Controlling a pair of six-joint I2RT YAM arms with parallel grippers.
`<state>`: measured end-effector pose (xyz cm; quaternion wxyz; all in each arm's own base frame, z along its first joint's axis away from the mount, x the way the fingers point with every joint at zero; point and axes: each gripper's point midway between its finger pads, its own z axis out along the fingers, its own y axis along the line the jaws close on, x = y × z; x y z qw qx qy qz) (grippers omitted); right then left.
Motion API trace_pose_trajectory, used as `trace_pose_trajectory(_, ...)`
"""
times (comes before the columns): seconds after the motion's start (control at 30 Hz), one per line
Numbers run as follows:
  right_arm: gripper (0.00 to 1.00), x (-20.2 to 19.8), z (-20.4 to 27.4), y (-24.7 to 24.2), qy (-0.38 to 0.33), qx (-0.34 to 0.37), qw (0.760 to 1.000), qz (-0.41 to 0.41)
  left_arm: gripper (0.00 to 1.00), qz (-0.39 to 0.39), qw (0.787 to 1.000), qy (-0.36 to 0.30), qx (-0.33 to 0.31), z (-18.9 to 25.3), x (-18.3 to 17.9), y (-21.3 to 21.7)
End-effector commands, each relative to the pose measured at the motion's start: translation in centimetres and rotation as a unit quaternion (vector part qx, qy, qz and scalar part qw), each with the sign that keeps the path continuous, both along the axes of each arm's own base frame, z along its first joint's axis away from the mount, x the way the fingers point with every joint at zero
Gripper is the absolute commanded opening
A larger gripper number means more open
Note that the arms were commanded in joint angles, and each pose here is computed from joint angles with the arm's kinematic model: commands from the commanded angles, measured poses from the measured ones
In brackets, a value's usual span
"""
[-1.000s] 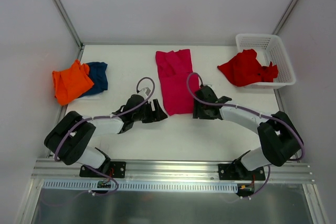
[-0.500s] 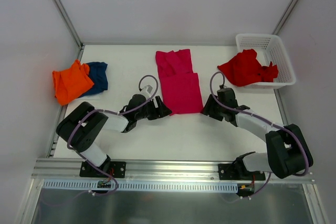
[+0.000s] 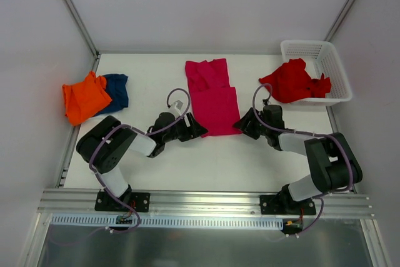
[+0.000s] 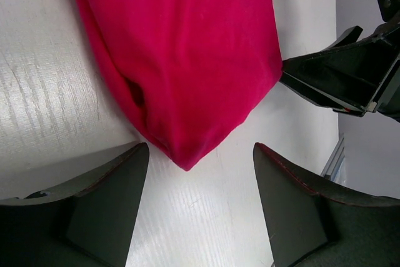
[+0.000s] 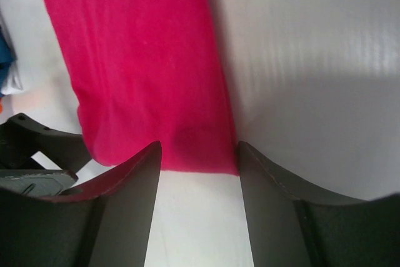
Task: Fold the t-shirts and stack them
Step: Fold the tshirt
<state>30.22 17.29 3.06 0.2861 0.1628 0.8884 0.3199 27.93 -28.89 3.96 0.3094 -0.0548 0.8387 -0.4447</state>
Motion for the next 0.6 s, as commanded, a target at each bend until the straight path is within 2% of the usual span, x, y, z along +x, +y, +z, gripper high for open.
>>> trace_pose_trajectory(0.0,0.56,-1.6,-2.9,0.1,0.05,0.009,0.999,0.001,0.7,-0.006,0.999,0.035,0.03,-2.5,-0.9,0.4)
trace_pose_trajectory(0.2,0.56,-1.7,-3.6,0.0,0.056,0.008,0.998,0.0,0.68,-0.006,0.999,0.039,0.031,-2.9,-0.7,0.1)
trace_pose_trajectory(0.27,0.56,-1.7,-3.5,-0.1,0.054,0.005,0.999,0.0,0.61,-0.007,0.999,0.042,0.031,-3.1,-0.6,0.0)
trace_pose_trajectory(0.33,0.56,-1.9,-3.6,-0.4,0.061,-0.006,0.998,-0.001,0.5,-0.009,0.999,0.042,0.031,-3.1,-0.6,0.0)
trace_pose_trajectory(0.37,0.55,-1.9,-3.6,-0.6,0.059,-0.015,0.998,-0.001,0.36,-0.01,0.998,0.045,0.035,-3.3,-0.6,0.0)
trace_pose_trajectory(0.43,0.56,-2.0,-3.1,-0.9,0.058,-0.024,0.998,0.0,0.29,-0.013,0.998,0.047,0.041,-3.4,-0.6,0.0)
trace_pose_trajectory(0.5,0.55,-2.1,-2.7,-1.2,0.053,-0.033,0.998,0.0,0.17,-0.011,0.998,0.048,0.049,-3.5,-0.6,0.1)
trace_pose_trajectory(0.57,0.5,-2.2,-2.6,-1.3,0.05,-0.04,0.998,-0.001,0.14,-0.011,0.998,0.047,0.051,-3.4,-0.5,0.2)
